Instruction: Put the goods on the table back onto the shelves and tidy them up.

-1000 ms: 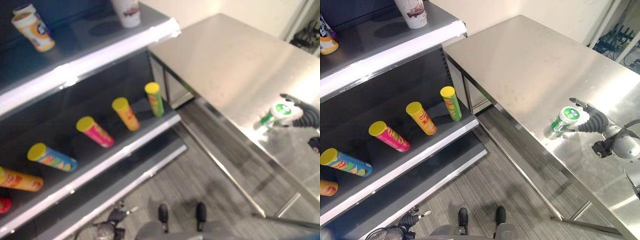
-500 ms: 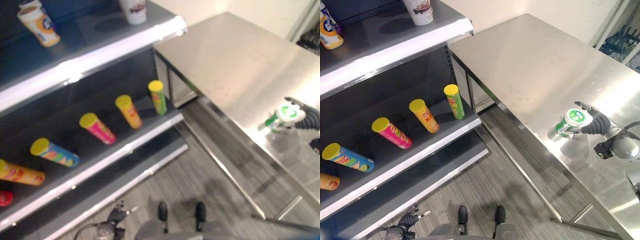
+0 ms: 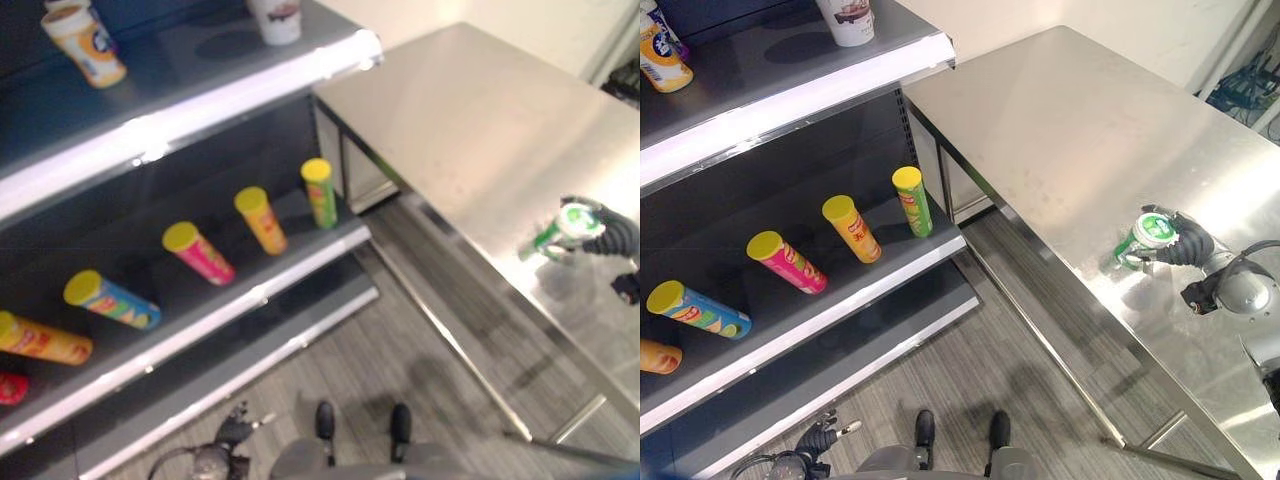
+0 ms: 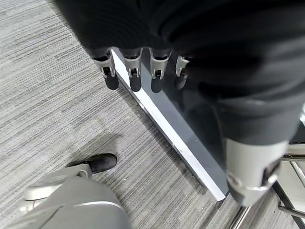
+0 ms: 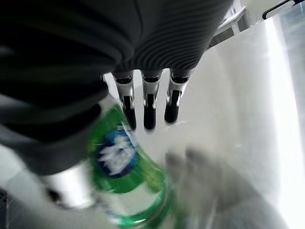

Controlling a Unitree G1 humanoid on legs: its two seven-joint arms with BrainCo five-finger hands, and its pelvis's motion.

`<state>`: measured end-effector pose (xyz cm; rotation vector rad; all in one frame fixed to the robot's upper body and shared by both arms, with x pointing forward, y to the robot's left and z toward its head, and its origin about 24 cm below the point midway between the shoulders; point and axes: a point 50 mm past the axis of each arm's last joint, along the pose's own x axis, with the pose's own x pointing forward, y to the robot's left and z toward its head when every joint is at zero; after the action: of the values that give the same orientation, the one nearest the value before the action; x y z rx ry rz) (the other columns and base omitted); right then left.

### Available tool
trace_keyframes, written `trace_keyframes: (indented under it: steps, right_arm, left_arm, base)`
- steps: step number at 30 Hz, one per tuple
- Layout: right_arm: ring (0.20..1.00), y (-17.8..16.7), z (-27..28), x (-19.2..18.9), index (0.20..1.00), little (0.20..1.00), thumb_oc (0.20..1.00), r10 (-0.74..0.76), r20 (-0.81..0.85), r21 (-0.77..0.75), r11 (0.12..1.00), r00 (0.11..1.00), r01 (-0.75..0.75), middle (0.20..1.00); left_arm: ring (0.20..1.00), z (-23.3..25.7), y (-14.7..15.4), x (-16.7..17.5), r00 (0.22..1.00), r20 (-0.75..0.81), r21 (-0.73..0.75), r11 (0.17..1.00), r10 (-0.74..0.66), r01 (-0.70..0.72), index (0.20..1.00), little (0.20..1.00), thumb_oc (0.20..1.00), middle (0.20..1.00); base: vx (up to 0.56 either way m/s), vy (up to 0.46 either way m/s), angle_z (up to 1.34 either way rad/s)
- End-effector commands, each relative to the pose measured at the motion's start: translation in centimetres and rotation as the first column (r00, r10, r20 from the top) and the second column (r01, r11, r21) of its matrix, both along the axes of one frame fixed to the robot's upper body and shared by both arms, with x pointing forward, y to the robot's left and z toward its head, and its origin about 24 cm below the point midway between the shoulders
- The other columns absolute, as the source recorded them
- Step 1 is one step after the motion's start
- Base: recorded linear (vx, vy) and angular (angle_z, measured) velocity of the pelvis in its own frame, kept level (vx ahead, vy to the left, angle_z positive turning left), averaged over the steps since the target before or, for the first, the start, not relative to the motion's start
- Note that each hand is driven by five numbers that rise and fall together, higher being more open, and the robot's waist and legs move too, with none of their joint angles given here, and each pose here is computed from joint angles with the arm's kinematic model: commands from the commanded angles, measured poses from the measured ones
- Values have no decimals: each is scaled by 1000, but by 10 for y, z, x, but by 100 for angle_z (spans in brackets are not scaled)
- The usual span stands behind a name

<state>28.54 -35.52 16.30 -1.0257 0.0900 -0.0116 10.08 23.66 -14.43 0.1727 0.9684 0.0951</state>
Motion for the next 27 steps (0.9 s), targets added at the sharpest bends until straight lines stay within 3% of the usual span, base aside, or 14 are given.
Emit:
trace_keyframes:
  steps: [1,8,13,19,22,25,27]
  right_arm:
    - [200,19,11,18,200,200,200,57,84,44,997,995,-61,200]
    - [200,24,19,16,200,200,200,69,151,47,996,986,-77,200]
    - [200,37,50,5,200,200,200,121,317,38,989,941,-140,200]
    - [200,73,99,-16,200,200,200,280,549,-22,947,788,-322,200]
    - [200,100,124,-22,200,200,200,383,630,-42,885,675,-464,200]
    - [200,123,153,-24,200,200,200,475,674,-89,813,566,-575,200]
    - [200,128,167,-24,200,200,200,497,672,-130,808,549,-574,200]
  left_arm:
    - [1000,13,23,17,998,59,81,996,-37,32,1000,1000,1000,1000]
    - [1000,14,25,18,998,65,84,996,-18,13,1000,1000,1000,1000]
    - [1000,16,28,21,997,82,91,996,8,-16,1000,1000,1000,1000]
    - [1000,15,26,20,996,83,80,996,27,-34,1000,1000,1000,1000]
    - [1000,12,22,16,997,72,63,997,27,-32,1000,1000,1000,1000]
    - [1000,12,19,17,998,67,54,999,2,-6,1000,1000,1000,1000]
    - [1000,13,19,21,998,65,53,998,-28,24,1000,1000,1000,1000]
  base:
    - [2,-5,5]
    - [3,-3,3]
    - [-5,-31,1]
    - [-9,-69,4]
    - [-37,-95,18]
    - [-80,-51,32]
    - [-97,29,56]
